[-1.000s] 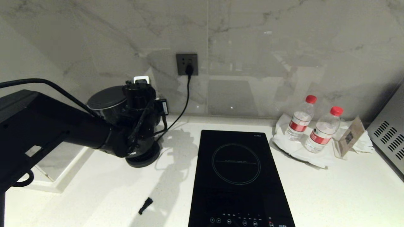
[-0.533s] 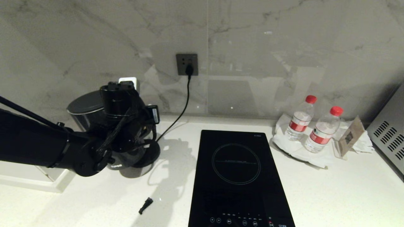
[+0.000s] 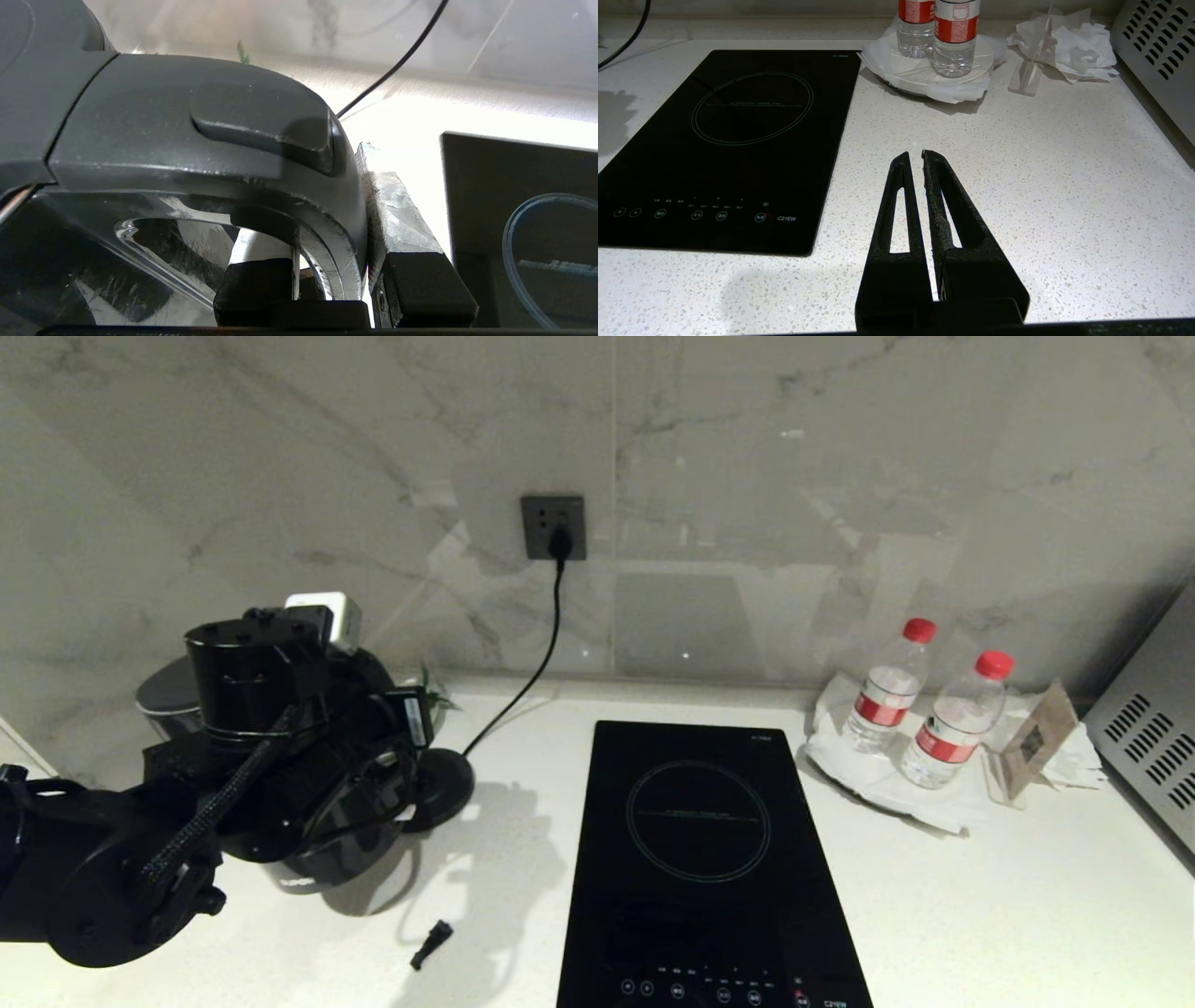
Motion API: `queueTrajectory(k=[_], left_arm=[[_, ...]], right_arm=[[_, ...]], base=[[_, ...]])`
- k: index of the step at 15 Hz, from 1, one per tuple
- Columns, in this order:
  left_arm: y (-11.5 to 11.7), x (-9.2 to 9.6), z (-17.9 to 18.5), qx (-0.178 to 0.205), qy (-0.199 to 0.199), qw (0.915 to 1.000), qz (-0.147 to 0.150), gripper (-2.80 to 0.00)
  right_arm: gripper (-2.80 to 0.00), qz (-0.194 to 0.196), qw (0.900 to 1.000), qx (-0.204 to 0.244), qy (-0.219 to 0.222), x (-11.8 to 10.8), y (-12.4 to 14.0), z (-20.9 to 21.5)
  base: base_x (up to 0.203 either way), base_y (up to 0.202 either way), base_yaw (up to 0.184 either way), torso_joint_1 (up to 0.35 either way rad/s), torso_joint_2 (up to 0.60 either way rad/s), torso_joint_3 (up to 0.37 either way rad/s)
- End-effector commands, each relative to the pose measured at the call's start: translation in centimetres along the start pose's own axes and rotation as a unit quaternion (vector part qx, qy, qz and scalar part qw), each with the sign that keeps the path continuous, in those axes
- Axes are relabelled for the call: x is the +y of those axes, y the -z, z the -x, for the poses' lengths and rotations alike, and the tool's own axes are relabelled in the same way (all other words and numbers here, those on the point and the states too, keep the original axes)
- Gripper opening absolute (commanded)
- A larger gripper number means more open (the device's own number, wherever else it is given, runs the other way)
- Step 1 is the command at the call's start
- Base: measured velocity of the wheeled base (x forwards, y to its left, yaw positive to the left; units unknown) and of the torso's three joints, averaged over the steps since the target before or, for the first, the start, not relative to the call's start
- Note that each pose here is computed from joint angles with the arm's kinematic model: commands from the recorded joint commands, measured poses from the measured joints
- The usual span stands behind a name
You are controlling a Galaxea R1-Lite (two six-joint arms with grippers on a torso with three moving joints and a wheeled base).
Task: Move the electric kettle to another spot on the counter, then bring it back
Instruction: Place it by the sink
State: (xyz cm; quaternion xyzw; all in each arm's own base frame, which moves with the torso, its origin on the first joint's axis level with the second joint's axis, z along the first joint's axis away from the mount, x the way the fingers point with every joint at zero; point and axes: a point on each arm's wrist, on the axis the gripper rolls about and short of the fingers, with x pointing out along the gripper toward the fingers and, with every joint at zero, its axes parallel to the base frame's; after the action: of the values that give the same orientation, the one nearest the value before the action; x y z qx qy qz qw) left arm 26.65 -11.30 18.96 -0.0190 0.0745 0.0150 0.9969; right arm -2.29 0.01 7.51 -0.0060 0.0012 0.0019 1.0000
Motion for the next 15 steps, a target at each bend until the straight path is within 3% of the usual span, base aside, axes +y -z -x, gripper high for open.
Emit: queueTrajectory(k=[1,6,15], left_arm=[[0.13,0.24,0.45,0.000,-0.002,1.0000,0.001,-2.80],[0.16,0.24,0.45,0.001,-0.001,1.0000,0.001,-2.80],[0.47,0.38,0.72,0.006,-0.002,1.0000,-0.001,-2.80]], right_arm=[[-2.80,0.000,1.000,0.000,0.000,0.00,0.00,-0.01],[-2.80,0.000,1.000,0.000,0.000,0.00,0.00,-0.01],[-2.80,0.000,1.000,0.001,0.000,0.00,0.00,-0.01]], base=[[0.000,0.000,0.000,0.000,0.00,0.000],[0.000,0.000,0.000,0.002,0.00,0.040],[0.000,0.000,0.000,0.001,0.00,0.190]])
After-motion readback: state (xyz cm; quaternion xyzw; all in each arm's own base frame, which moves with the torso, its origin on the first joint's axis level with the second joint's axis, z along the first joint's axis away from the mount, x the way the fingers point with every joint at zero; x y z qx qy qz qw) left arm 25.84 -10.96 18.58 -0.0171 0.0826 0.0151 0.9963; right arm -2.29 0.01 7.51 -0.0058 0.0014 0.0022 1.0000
